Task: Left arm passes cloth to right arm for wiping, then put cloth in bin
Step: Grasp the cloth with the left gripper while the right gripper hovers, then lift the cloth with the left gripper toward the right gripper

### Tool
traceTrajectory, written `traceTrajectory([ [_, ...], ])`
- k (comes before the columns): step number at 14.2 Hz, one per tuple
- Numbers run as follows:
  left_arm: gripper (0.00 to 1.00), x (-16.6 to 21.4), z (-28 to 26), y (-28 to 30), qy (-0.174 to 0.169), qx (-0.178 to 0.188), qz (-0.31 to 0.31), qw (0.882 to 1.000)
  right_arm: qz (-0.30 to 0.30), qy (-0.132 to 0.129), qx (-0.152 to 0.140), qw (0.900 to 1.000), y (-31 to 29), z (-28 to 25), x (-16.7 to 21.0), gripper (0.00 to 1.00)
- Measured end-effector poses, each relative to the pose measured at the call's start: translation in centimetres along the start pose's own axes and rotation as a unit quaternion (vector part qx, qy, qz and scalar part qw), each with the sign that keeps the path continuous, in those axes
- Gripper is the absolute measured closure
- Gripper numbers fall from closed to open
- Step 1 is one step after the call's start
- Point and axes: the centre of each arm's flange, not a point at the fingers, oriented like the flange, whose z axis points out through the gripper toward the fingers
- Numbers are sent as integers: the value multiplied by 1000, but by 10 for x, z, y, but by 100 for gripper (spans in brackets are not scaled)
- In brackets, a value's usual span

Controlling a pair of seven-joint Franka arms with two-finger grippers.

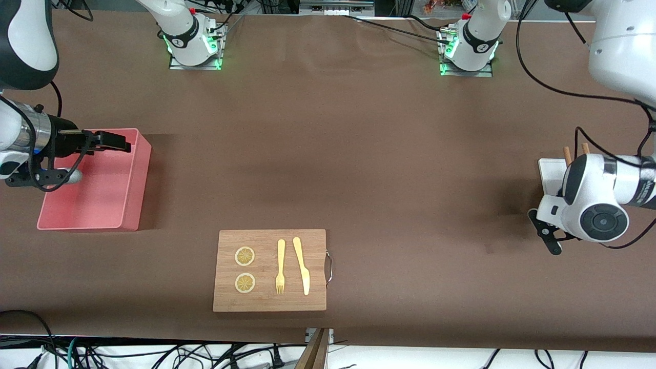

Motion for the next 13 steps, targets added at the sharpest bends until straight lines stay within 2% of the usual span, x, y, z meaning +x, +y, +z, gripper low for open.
traceTrajectory([
  [2,99,-10,-47,14,39,-10,-16,999,-3,-1,0,1000,-4,5,4,0],
  [4,99,-30,-91,29,59,-20,-30,998,-5,-2,0,1000,-7,8,6,0],
  [6,99,-44,-131,43,83,-14,-38,996,-9,-1,-1,1000,-12,12,9,0],
  [9,99,-56,-200,72,156,-10,-43,987,5,0,-3,1000,-27,18,14,0],
  [11,99,-52,-244,91,203,-3,-39,978,22,3,-6,1000,-45,23,17,0],
  [13,99,-30,-274,112,234,-10,-65,970,34,10,-9,999,-66,29,21,0],
])
